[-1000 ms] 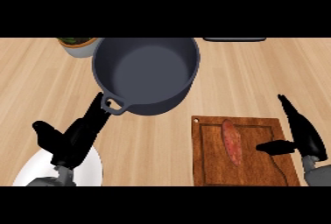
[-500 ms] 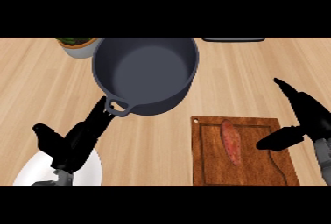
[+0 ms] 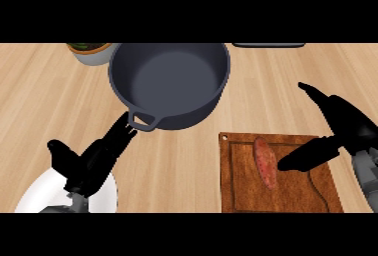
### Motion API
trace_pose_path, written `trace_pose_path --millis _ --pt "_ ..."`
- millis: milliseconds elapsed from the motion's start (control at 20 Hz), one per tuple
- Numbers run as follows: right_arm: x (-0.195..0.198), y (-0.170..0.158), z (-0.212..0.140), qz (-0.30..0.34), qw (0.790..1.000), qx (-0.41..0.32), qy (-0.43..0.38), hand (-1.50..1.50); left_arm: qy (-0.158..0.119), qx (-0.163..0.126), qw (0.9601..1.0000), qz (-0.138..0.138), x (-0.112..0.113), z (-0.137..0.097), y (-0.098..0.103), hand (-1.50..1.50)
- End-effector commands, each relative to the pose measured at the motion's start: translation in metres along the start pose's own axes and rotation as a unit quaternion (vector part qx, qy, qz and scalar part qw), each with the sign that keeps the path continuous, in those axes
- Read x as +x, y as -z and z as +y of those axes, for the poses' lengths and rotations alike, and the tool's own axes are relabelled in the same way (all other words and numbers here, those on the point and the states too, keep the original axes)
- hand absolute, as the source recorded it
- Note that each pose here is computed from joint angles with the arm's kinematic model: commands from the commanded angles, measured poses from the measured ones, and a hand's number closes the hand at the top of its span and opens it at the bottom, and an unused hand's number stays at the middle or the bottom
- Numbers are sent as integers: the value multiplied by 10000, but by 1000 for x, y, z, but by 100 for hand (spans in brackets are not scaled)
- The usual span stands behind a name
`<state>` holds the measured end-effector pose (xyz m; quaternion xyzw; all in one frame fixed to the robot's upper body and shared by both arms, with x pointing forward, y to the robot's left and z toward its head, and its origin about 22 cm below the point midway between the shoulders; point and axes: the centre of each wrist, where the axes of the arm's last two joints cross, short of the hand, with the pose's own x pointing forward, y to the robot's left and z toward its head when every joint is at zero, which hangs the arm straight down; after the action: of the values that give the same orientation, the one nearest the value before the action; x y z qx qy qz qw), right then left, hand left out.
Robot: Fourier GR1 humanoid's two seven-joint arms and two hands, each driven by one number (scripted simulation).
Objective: Pick the sweet potato from the cutting board and place it in the pot
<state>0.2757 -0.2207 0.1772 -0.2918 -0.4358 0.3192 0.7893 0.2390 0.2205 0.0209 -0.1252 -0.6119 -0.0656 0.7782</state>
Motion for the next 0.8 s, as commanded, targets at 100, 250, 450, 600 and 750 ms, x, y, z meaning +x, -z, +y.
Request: trace_pose_path --millis 100,250,450,600,750 --pt "15 -2 27 794 9964 262 127 -150 -97 20 9999 -41 -12 -2 1 0" --pt "19 11 45 773 9963 365 89 -150 -7 -56 10000 39 -15 -1 -9 0" --pt "22 15 48 924 9948 297 -313 -150 39 -47 9999 119 -10 11 0 0" --pt "4 5 83 982 9934 269 -532 -150 89 -17 9999 68 -4 18 -8 0" --pt "9 17 51 1306 9890 88 -686 -150 32 -16 10000 7 -5 6 -7 0"
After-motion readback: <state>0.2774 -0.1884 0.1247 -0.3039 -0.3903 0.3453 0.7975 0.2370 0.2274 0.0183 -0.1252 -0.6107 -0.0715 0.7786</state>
